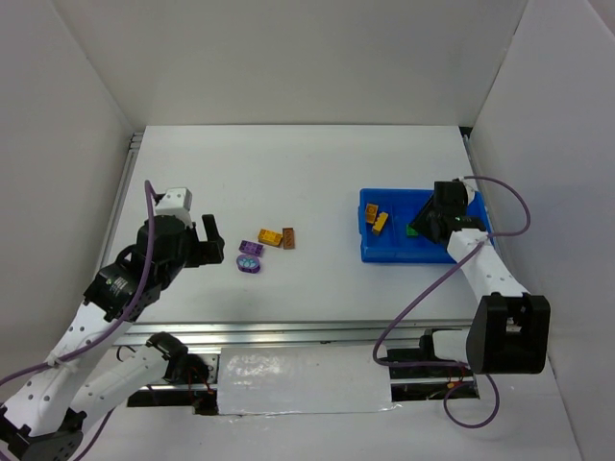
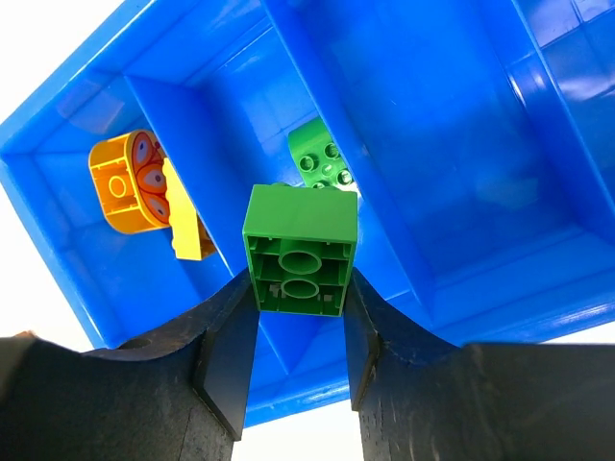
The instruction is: Sort the legos into containers by color
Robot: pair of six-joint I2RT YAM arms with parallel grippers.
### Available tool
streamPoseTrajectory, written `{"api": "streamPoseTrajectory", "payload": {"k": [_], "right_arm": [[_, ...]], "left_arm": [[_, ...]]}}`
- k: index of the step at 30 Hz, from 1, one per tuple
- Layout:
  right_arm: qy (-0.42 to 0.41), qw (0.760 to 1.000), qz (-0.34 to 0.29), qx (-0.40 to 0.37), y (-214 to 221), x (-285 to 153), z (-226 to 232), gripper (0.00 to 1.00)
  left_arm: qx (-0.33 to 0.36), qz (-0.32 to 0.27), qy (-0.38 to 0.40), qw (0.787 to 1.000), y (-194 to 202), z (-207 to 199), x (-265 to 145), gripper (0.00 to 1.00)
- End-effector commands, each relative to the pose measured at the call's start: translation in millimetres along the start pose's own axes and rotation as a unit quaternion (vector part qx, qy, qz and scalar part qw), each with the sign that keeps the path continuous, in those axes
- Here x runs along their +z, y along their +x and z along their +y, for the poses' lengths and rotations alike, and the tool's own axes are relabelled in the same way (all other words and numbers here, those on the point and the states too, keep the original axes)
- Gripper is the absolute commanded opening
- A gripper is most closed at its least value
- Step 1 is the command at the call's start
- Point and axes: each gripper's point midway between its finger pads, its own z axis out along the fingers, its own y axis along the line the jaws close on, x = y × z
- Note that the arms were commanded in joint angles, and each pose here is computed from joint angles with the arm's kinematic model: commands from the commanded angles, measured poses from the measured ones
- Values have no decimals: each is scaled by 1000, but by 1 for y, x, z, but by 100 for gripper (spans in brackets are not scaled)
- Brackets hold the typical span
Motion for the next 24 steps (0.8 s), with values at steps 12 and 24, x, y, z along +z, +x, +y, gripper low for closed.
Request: {"api": "streamPoseTrajectory", "payload": {"k": [12,24], "right_arm": [[-10,1000,0,-5,-5,5,6,0],[-11,1000,-1,-5,-5,5,6,0]], "left_arm": [[-9,-16,-2,1000,-9,-1,2,100],[-7,-12,-2,1000,-7,-2,4,100]]}}
